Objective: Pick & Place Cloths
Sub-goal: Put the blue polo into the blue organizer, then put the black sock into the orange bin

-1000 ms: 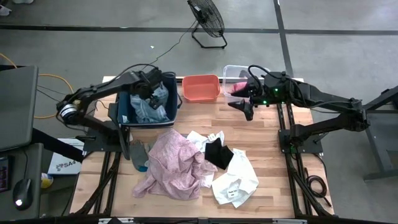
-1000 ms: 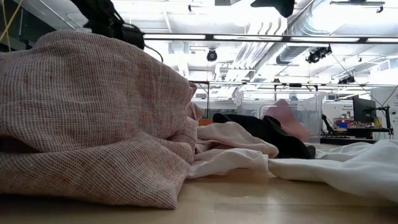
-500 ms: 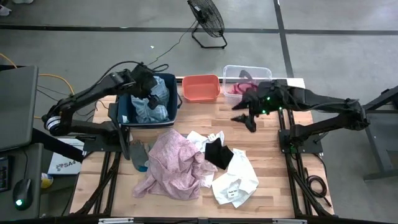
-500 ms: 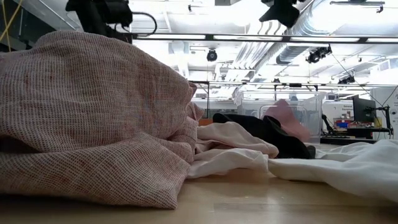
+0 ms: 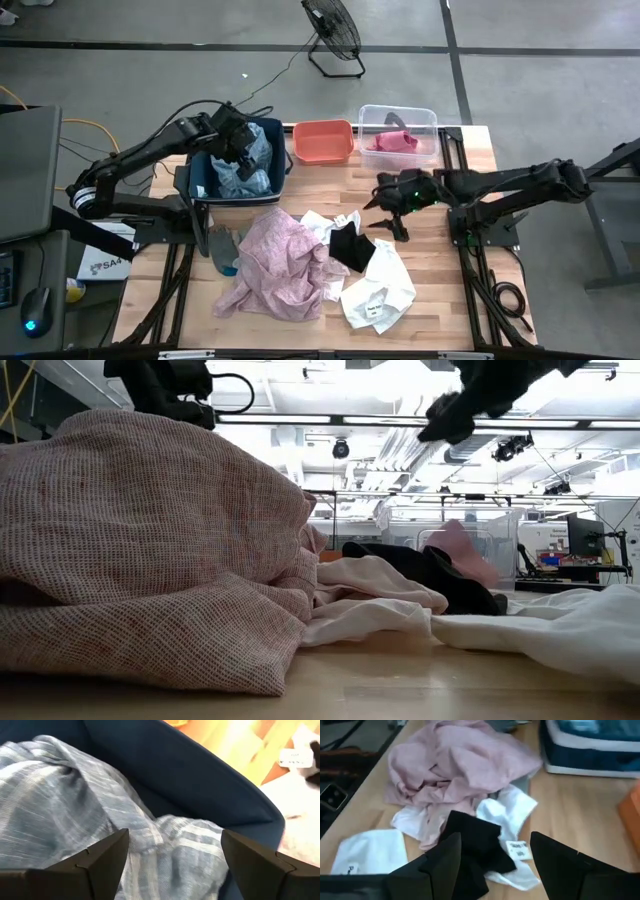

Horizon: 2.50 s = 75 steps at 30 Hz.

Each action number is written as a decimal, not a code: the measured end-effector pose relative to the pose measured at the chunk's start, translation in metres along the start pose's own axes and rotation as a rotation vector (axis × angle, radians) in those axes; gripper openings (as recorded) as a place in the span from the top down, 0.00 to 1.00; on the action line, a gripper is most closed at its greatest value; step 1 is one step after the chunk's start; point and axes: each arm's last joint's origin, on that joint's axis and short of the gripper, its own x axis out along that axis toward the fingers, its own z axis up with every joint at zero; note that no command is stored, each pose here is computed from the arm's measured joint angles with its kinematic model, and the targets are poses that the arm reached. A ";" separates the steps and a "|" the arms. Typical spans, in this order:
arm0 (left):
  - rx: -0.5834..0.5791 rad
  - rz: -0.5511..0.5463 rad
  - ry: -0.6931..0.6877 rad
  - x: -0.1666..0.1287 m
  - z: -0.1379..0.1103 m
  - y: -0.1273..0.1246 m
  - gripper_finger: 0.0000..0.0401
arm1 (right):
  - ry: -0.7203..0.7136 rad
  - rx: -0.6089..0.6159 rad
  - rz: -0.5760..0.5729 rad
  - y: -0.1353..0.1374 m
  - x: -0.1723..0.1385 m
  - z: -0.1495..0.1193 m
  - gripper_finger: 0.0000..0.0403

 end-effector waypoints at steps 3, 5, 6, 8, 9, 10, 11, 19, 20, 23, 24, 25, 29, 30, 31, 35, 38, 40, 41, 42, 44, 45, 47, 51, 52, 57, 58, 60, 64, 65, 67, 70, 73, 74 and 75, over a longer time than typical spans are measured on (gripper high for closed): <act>0.028 0.012 0.013 0.001 -0.001 -0.006 0.23 | 0.036 -0.009 0.017 0.004 0.015 -0.013 0.43; 0.044 0.059 -0.007 -0.002 -0.001 -0.007 0.23 | 0.061 -0.011 0.027 0.005 0.024 -0.017 0.43; 0.049 0.087 -0.024 -0.004 -0.001 -0.007 0.23 | 0.083 -0.009 0.034 0.006 0.029 -0.020 0.43; 0.054 0.143 -0.059 -0.010 -0.001 -0.006 0.23 | 0.120 -0.013 0.050 0.009 0.041 -0.024 0.43; 0.058 0.161 -0.073 -0.012 -0.002 -0.006 0.23 | 0.136 -0.018 0.058 0.011 0.046 -0.026 0.43; 0.064 0.169 -0.091 -0.015 -0.002 -0.006 0.23 | 0.158 -0.023 0.069 0.013 0.052 -0.029 0.43; 0.067 0.169 -0.112 -0.019 -0.002 -0.006 0.23 | 0.179 -0.027 0.078 0.015 0.058 -0.032 0.43; 0.063 0.158 -0.223 -0.041 -0.009 -0.008 0.23 | 0.293 -0.106 0.063 0.023 0.092 -0.052 0.43; 0.059 0.158 -0.227 -0.042 -0.009 -0.009 0.23 | 0.290 -0.118 0.049 0.023 0.094 -0.053 0.43; 0.047 0.156 -0.233 -0.044 -0.010 -0.009 0.23 | 0.278 -0.144 0.023 0.022 0.100 -0.054 0.43; 0.047 0.156 -0.233 -0.044 -0.010 -0.009 0.23 | 0.277 -0.151 0.023 0.022 0.102 -0.054 0.43; 0.047 0.156 -0.231 -0.044 -0.010 -0.009 0.23 | 0.276 -0.158 0.026 0.022 0.104 -0.055 0.43; 0.047 0.156 -0.227 -0.043 -0.010 -0.009 0.23 | 0.265 -0.166 0.032 0.022 0.111 -0.057 0.44; 0.047 0.156 -0.227 -0.043 -0.010 -0.009 0.23 | 0.264 -0.167 0.034 0.022 0.113 -0.057 0.44; 0.046 0.156 -0.227 -0.043 -0.010 -0.009 0.23 | 0.265 -0.170 0.034 0.022 0.114 -0.058 0.45; 0.046 0.156 -0.226 -0.043 -0.010 -0.009 0.23 | 0.273 -0.199 0.056 0.022 0.123 -0.063 0.53; 0.046 0.156 -0.219 -0.042 -0.010 -0.008 0.23 | 0.269 -0.208 0.057 0.022 0.127 -0.065 0.62; 0.046 0.156 -0.217 -0.042 -0.011 -0.008 0.23 | 0.260 -0.211 0.056 0.021 0.128 -0.065 0.69; 0.046 0.156 -0.216 -0.042 -0.011 -0.008 0.23 | 0.252 -0.216 0.055 0.021 0.128 -0.064 0.73; 0.046 0.156 -0.215 -0.042 -0.011 -0.008 0.23 | 0.244 -0.217 0.054 0.021 0.128 -0.063 0.77; 0.046 0.156 -0.215 -0.042 -0.011 -0.008 0.23 | 0.244 -0.218 0.045 0.021 0.128 -0.063 0.85; 0.046 0.156 -0.215 -0.042 -0.011 -0.008 0.23 | 0.244 -0.216 0.043 0.021 0.128 -0.063 0.89; 0.046 0.156 -0.215 -0.042 -0.011 -0.008 0.23 | 0.243 -0.210 0.047 0.020 0.128 -0.063 0.97; 0.046 0.156 -0.211 -0.042 -0.011 -0.008 0.23 | 0.223 -0.164 0.049 0.021 0.126 -0.060 0.99; 0.046 0.156 -0.211 -0.042 -0.011 -0.008 0.23 | 0.207 -0.144 0.043 0.021 0.124 -0.057 0.99; 0.045 0.156 -0.212 -0.042 -0.011 -0.008 0.23 | 0.115 -0.101 0.024 0.020 0.106 -0.038 0.99; 0.045 0.156 -0.212 -0.042 -0.011 -0.008 0.23 | 0.089 -0.102 0.015 0.020 0.101 -0.032 0.99; 0.045 0.156 -0.212 -0.042 -0.011 -0.008 0.23 | 0.032 -0.113 -0.009 0.020 0.092 -0.019 0.99; 0.045 0.156 -0.213 -0.042 -0.011 -0.008 0.23 | -0.071 -0.161 -0.076 0.018 0.071 0.005 0.99; 0.045 0.156 -0.212 -0.042 -0.011 -0.008 0.23 | -0.104 -0.173 -0.098 0.017 0.064 0.012 0.99; 0.045 0.156 -0.213 -0.043 -0.011 -0.008 0.23 | -0.140 -0.191 -0.141 0.013 0.055 0.022 0.99; 0.045 0.156 -0.213 -0.042 -0.011 -0.008 0.23 | -0.201 -0.218 -0.209 0.004 0.042 0.040 0.99; 0.045 0.152 -0.215 -0.043 -0.011 -0.009 0.23 | -0.267 -0.256 -0.270 -0.006 0.030 0.063 0.99; 0.045 0.151 -0.215 -0.043 -0.011 -0.009 0.23 | -0.284 -0.265 -0.287 -0.010 0.026 0.070 0.99; 0.044 0.151 -0.216 -0.043 -0.011 -0.009 0.23 | -0.303 -0.277 -0.306 -0.013 0.021 0.077 0.99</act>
